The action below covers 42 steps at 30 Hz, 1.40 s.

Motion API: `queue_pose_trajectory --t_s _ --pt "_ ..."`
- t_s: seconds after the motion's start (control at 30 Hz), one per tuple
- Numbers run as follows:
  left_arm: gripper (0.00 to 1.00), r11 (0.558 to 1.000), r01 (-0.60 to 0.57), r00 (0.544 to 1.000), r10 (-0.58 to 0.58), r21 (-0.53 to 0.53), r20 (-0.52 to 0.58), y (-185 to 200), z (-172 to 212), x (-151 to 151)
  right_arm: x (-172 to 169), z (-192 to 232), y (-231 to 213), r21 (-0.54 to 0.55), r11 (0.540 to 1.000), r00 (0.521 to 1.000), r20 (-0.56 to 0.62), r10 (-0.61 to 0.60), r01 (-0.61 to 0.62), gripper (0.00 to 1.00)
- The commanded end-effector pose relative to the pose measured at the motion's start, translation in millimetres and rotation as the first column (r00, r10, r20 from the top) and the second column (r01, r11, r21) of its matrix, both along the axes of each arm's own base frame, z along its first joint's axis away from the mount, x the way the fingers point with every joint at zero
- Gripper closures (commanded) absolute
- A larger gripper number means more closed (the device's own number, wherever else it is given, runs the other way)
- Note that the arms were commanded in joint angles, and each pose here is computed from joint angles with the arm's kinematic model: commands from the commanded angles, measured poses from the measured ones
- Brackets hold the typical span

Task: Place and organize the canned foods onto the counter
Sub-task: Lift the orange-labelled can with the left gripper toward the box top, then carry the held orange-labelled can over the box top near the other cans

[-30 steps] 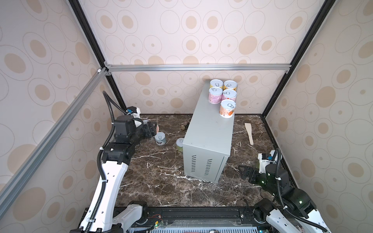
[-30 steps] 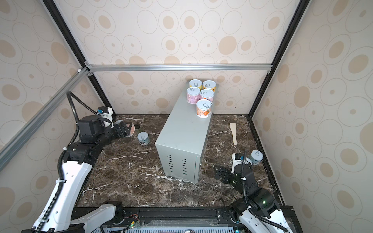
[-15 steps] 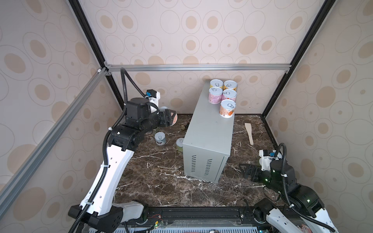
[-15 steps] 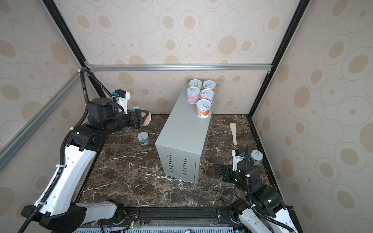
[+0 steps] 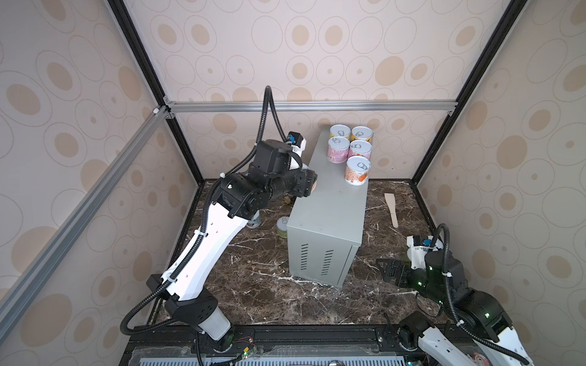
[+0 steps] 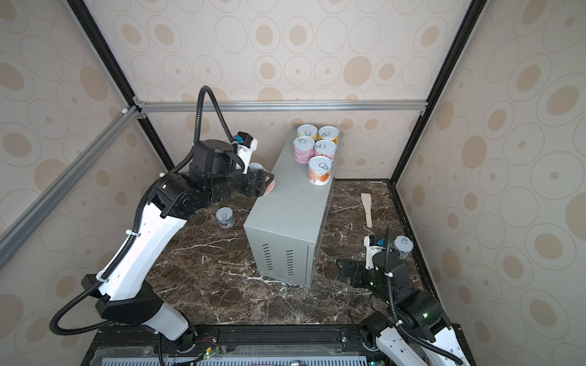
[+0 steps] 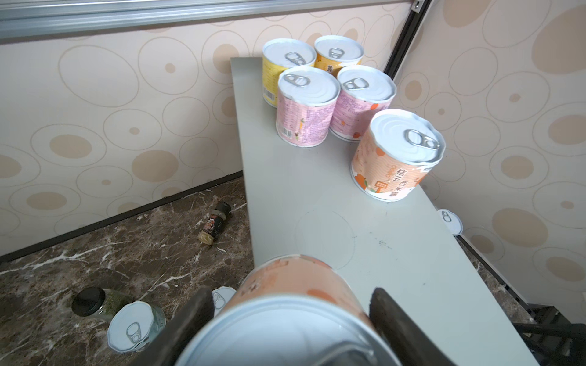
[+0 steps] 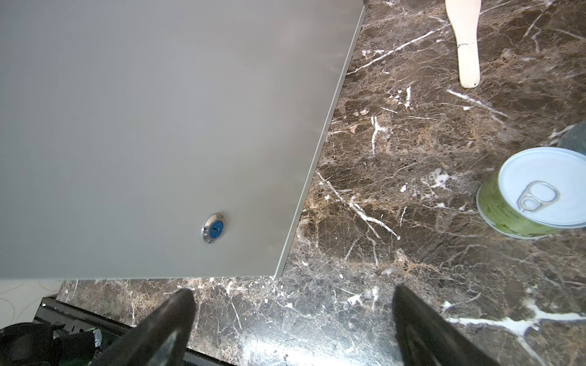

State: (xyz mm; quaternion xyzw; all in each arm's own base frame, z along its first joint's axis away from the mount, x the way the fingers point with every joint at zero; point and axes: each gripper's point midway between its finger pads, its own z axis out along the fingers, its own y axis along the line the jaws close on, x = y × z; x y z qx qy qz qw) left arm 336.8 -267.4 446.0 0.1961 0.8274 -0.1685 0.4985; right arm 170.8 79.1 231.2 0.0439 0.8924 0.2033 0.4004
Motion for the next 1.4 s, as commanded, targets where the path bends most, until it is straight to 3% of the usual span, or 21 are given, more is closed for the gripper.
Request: queue_pose_trajectory --t_s 0.0,0.47,0.87,1.07,1.2,1.37 --pt "0.43 0.999 -0.013 0.998 0.011 0.031 0.067 -4 17 -2 -4 1 -4 -0.025 1.0 1.0 -0.01 -0.001 0.0 0.01" --pt "0.37 0.996 0.025 0.999 -0.028 0.086 0.037 -50 -10 11 -3 -8 -6 -0.061 0.998 1.0 -0.025 0.008 -0.01 0.01" --pt "0.17 0.994 0.041 0.999 -0.043 0.1 0.02 -63 -21 17 -3 -8 -6 -0.067 0.998 1.0 -0.016 0.01 -0.011 0.01" --pt "0.13 0.996 0.046 0.998 -0.049 0.079 0.038 -64 -11 15 -4 -6 -7 -0.067 0.998 1.0 -0.013 0.008 -0.009 0.01" --pt "0.01 0.998 0.046 0.996 -0.049 0.049 0.077 -56 9 7 -5 -3 -9 -0.067 0.998 1.0 -0.008 0.005 -0.006 0.01" --pt "0.01 0.999 0.049 0.99 -0.049 0.003 0.131 -38 40 -9 -7 5 -11 -0.065 0.998 1.0 0.005 -0.002 0.002 0.01"
